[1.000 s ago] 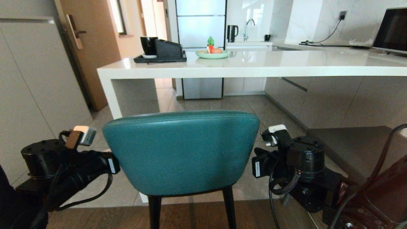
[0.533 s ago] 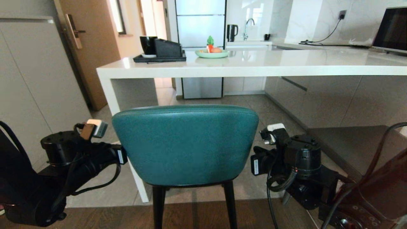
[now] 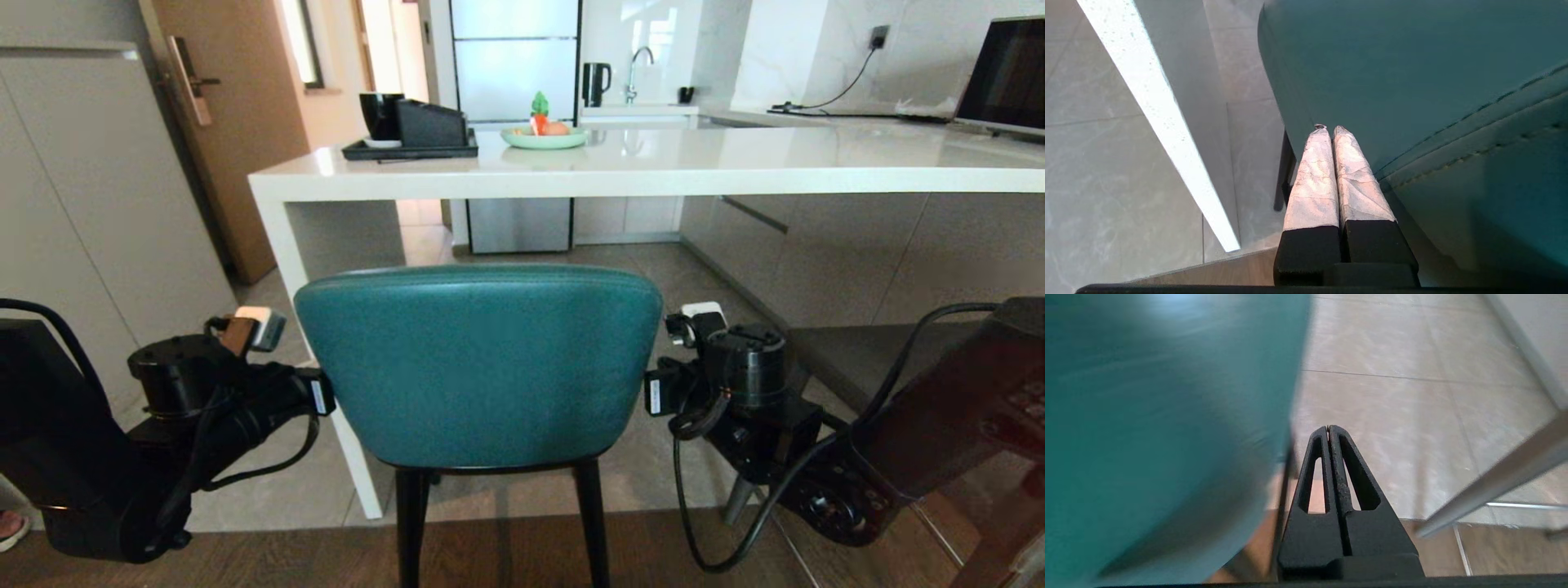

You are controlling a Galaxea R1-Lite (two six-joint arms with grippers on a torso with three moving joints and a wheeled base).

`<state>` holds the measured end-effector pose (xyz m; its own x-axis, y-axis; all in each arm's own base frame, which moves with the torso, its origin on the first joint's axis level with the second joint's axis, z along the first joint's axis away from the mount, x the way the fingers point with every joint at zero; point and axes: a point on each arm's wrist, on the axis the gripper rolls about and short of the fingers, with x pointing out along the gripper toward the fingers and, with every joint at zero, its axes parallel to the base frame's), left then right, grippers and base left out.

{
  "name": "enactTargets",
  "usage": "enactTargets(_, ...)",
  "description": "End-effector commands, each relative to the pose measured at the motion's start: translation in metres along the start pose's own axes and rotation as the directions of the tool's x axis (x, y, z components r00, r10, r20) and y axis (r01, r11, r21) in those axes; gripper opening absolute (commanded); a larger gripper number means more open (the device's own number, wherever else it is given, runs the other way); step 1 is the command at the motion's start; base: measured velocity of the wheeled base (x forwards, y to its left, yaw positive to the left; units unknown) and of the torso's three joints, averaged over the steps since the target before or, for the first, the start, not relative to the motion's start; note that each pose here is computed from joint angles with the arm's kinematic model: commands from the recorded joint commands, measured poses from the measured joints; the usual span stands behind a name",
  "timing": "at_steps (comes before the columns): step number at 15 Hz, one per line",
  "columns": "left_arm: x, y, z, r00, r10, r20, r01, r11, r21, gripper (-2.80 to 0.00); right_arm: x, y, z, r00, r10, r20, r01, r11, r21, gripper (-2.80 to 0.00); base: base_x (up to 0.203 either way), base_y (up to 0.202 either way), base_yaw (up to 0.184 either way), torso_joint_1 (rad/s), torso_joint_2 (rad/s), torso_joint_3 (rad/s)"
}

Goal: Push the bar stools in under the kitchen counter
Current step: Push the blue chair back under the dining table

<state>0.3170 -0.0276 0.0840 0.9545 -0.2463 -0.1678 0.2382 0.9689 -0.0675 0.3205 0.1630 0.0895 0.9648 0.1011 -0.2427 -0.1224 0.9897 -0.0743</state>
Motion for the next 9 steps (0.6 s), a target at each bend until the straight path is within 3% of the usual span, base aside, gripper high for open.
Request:
enactTargets(1,0.005,0.001,0.0,1.0,0.0,0.008,0.0,1.0,0.002,-2.8,0.017,-0.005,-0.003,1.0,-0.028,0.002,0.028,1.0,0.008,-2.8,0.0,0.0,0.0,0.0,0.0,0.0)
enactTargets(9,0.023,0.003,0.003,0.999,-0.007,0.038,0.007,1.0,0.007,-2.8,0.041,0.001,0.009,0.998,-0.038,0.049,0.038,0.999,0.008,-2.8,0.0,0.0,0.0,0.0,0.0,0.0)
